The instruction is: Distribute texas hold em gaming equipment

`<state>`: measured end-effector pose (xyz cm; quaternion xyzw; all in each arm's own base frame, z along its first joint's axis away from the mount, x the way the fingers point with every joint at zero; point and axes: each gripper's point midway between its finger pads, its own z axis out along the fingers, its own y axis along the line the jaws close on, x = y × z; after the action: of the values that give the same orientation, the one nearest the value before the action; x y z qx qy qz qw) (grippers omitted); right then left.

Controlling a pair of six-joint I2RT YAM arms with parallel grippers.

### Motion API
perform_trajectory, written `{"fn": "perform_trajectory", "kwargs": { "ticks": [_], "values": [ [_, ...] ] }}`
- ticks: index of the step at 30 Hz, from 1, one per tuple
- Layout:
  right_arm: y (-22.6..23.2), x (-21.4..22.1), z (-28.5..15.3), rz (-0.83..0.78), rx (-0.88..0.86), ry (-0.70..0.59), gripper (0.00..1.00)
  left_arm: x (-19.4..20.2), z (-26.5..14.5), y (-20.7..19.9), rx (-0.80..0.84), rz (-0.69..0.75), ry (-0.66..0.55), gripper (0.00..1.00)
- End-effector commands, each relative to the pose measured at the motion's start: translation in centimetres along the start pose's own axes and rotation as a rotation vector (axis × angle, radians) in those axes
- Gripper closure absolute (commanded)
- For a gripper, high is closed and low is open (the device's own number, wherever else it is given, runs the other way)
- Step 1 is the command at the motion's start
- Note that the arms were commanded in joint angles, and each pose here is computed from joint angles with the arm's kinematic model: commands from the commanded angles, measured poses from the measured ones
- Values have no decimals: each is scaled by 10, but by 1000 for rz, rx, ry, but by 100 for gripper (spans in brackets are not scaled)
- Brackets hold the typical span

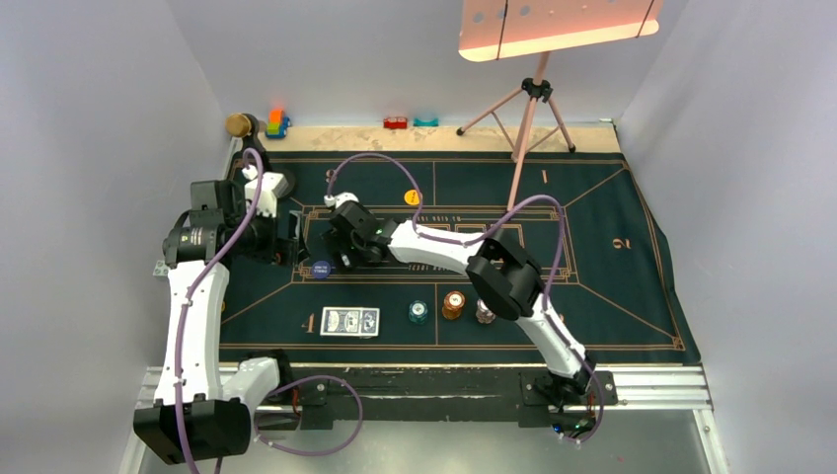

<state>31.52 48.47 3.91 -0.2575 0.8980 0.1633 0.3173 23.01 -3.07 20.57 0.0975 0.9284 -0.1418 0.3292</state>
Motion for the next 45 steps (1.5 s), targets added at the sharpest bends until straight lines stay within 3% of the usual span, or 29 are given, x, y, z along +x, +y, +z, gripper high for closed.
{"fn": "perform_trajectory", "kwargs": {
  "ticks": [1,6,12,17,27,45],
  "values": [
    [-10,-46,-69,5,-3,-120,11,-9,-8,0,-15,28,-48,0],
    [-30,-8,-112,20,43,-74,7,-18,-16,16,-134,40,-143,0],
    [-39,60,-137,35,101,22,5,-11,-9,15,-94,76,-66,0],
    [-39,94,-147,40,129,36,5,-11,-13,20,-126,107,-70,0],
    [-43,117,-142,19,181,67,6,-5,-15,19,-127,115,-66,0],
    [-52,132,-155,20,165,57,22,-5,-15,16,-113,123,-68,0]
  ]
}}
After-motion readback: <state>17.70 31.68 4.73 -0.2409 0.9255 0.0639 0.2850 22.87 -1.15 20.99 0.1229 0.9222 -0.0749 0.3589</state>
